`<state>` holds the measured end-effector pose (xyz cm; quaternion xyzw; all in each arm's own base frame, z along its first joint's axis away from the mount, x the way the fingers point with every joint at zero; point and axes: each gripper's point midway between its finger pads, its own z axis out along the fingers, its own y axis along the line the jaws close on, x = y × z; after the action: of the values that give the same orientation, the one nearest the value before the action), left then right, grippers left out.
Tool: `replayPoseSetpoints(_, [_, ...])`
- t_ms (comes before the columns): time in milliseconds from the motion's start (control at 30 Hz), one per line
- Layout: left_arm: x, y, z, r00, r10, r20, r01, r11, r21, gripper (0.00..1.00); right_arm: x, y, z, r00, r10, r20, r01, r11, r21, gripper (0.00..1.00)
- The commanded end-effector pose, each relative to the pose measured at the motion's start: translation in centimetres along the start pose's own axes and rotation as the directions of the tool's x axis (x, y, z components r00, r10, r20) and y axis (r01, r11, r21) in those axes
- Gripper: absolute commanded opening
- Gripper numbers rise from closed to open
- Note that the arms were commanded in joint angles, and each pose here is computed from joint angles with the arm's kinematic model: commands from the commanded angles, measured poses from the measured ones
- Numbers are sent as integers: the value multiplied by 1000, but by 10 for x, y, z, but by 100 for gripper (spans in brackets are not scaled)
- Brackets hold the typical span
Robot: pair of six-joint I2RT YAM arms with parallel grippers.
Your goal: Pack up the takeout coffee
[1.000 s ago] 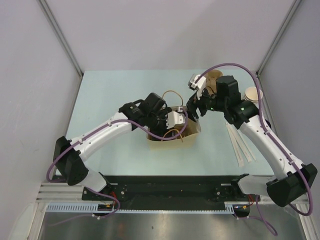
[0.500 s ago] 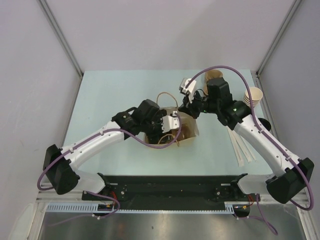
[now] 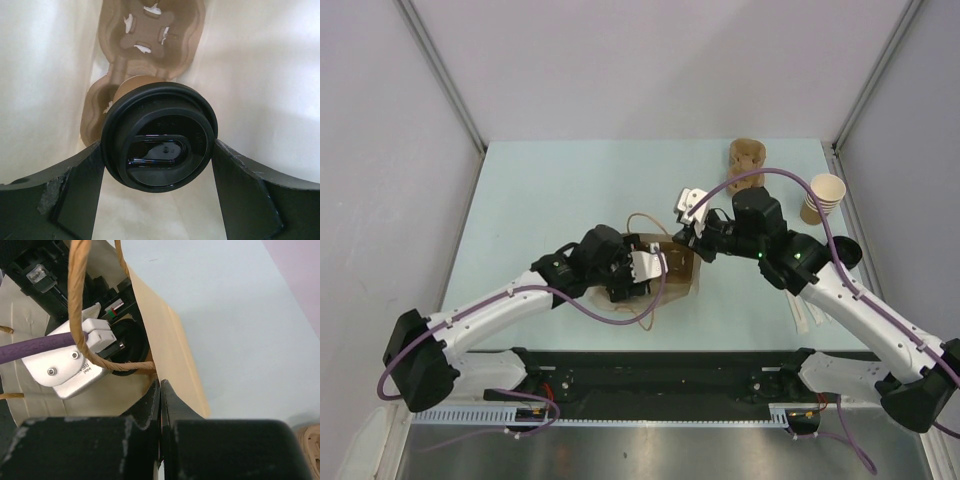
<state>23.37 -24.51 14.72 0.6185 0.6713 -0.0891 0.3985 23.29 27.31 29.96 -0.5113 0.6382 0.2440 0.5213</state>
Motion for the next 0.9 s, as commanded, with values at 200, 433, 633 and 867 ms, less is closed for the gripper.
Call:
replayPoseSetpoints(200, [-40, 28, -12, 982, 61, 177, -33, 987, -158, 19, -20, -1, -5, 997, -13, 74, 10, 999, 40, 0])
replayPoseSetpoints(433, [-45, 20, 1, 979, 69, 192, -44, 990, -131, 19, -17, 8, -6, 997, -33, 74, 29, 999, 45, 0])
replayPoseSetpoints(633, [-46, 15, 10, 978, 85, 191, -63, 991, -121, 19, -12, 20, -7, 995, -68, 71, 64, 997, 44, 0])
replayPoseSetpoints(867, [-41, 5, 15, 973, 133, 187, -117, 988, -99, 19, -8, 16, -7, 997, -49, 56, 45, 996, 73, 0])
